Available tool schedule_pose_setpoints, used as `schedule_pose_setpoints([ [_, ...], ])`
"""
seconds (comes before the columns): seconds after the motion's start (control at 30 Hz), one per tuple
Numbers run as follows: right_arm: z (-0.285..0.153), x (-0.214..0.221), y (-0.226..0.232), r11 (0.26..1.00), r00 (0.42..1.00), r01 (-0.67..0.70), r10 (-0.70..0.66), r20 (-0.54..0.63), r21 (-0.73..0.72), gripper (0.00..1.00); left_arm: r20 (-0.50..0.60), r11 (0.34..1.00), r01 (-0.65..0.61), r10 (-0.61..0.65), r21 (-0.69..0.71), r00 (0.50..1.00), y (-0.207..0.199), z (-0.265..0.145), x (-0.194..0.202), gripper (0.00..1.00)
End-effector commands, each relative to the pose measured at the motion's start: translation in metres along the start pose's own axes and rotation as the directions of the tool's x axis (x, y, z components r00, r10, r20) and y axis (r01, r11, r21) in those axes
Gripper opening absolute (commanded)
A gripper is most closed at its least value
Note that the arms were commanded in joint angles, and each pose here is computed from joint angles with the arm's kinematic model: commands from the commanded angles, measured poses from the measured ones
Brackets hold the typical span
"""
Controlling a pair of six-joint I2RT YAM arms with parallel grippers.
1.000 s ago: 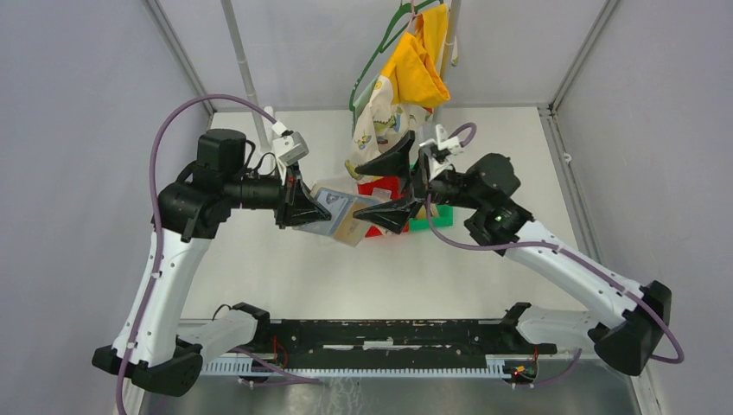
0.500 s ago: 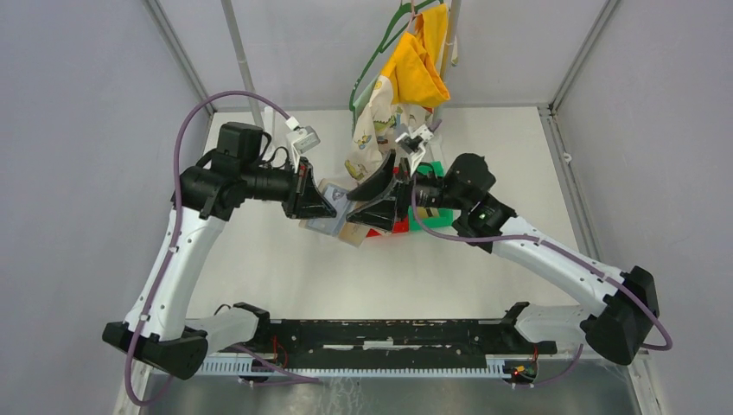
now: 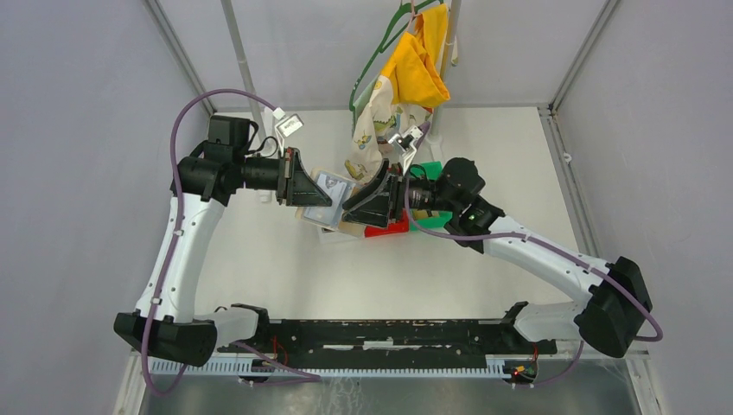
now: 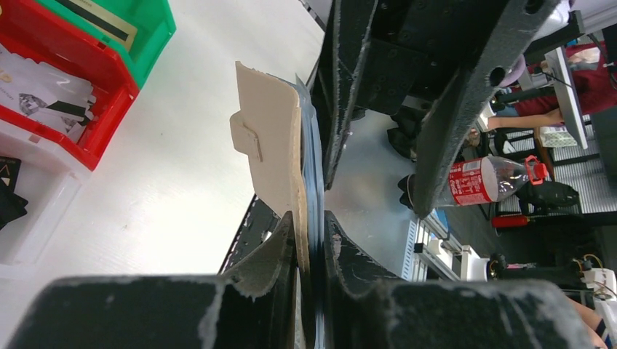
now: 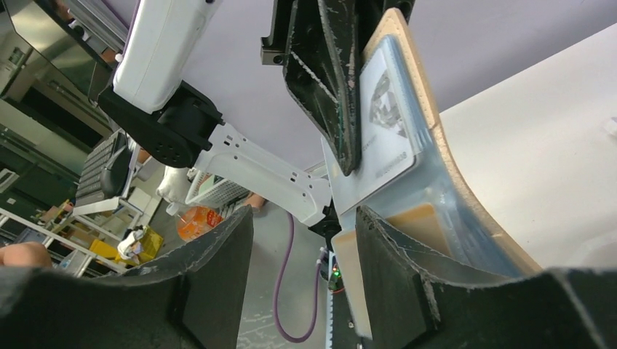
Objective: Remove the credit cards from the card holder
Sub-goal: Remove the credit card from the card holder.
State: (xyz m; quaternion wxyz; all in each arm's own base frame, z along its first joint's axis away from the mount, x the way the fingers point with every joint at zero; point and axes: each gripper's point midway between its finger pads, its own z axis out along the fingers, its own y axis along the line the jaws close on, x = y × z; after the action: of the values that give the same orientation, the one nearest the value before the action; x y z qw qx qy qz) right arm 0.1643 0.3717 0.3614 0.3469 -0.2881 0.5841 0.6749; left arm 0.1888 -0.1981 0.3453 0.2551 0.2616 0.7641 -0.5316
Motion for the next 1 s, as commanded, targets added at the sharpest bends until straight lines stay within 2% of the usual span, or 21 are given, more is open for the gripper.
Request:
schedule_pose_setpoints([
  [0.0,0.005,-0.006,0.005,0.999,1.000,-0.002,0.003,0.028,-0.039,0.58,0.042,0.996,-0.047,0.044,0.072,0.998,-0.027,-0.006,-0.011,0.02],
  [0.2,0.011,-0.009,-0.001,0.998,0.998,-0.037,0.039,0.049,-0.047,0.50,0.041,0.996,-0.015,0.011,0.086,0.999,-0.028,-0.006,-0.007,0.02],
  [0.43,0.016,-0.016,-0.001,0.996,0.994,-0.061,0.066,0.085,-0.063,0.50,0.050,0.996,-0.031,0.026,0.088,0.998,-0.035,-0.009,-0.008,0.02],
  [0.57,0.016,-0.020,0.003,0.991,0.986,-0.079,0.094,0.136,-0.106,0.45,0.061,0.997,-0.038,0.034,0.063,0.998,-0.036,-0.011,-0.009,0.03],
  [0.7,0.021,-0.024,0.005,0.982,0.977,-0.109,0.135,0.167,-0.157,0.43,0.063,1.000,0.021,-0.022,0.014,0.998,-0.029,-0.010,-0.010,0.03],
  [0.97,0.033,-0.015,-0.010,0.974,0.966,-0.167,0.192,0.174,-0.152,0.36,0.028,0.996,0.091,-0.091,-0.001,0.995,-0.025,-0.009,-0.005,0.03],
])
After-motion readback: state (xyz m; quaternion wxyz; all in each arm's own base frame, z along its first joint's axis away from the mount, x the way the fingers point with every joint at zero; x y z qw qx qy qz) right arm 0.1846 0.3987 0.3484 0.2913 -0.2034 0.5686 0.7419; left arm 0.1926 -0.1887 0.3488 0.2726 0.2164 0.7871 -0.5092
